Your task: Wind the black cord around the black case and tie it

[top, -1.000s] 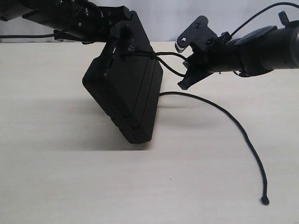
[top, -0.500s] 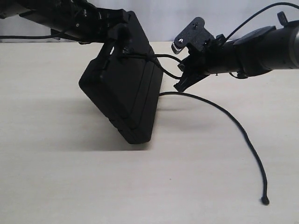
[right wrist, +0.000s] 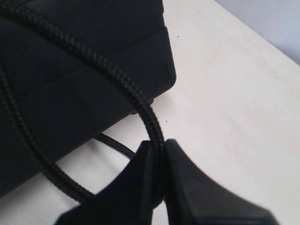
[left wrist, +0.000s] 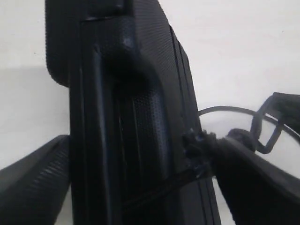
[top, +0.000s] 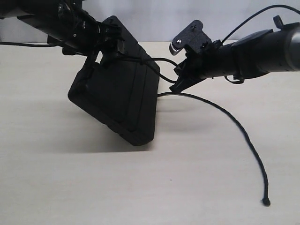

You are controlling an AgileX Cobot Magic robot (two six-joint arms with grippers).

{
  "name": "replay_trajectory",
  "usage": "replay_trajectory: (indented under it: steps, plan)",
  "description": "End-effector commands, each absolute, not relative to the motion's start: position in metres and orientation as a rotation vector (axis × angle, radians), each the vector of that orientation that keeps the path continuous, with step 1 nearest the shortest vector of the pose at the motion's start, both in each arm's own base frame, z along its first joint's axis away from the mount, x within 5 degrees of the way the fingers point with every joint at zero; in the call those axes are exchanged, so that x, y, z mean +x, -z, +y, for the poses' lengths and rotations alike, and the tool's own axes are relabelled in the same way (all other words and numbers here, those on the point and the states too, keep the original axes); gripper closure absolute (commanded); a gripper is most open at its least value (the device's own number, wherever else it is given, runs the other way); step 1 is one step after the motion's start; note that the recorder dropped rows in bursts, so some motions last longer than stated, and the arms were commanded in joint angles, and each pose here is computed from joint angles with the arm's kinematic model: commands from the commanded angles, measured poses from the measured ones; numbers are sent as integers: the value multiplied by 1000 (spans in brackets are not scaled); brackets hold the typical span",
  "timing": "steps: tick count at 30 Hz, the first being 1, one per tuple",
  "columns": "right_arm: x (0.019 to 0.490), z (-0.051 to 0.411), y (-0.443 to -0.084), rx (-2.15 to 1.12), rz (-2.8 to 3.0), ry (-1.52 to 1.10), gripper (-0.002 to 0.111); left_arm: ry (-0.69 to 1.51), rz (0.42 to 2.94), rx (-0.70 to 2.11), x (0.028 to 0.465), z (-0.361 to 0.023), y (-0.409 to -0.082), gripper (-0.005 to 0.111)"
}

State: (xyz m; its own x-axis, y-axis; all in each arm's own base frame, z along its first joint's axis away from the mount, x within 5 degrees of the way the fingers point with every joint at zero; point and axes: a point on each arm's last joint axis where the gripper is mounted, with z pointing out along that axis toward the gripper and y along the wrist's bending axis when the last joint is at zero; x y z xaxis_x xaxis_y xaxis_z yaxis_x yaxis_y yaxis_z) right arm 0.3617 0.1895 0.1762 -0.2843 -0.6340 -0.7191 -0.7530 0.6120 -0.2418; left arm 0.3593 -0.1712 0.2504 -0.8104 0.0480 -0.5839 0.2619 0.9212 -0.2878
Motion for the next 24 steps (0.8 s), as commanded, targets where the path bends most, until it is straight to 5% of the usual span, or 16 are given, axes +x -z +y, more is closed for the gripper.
replay_trajectory:
  steps: [1,7,24]
  plan:
    - [361,190,-167,-1098,2034,-201,104,434,2496,266,358,-170,-249,23]
    - [361,193,-169,-1086,2034,-248,104,338,2478,348,360,-166,-248,12]
    - [351,220,-173,-1106,2002,-297,104,237,2437,432,362,-161,-251,12]
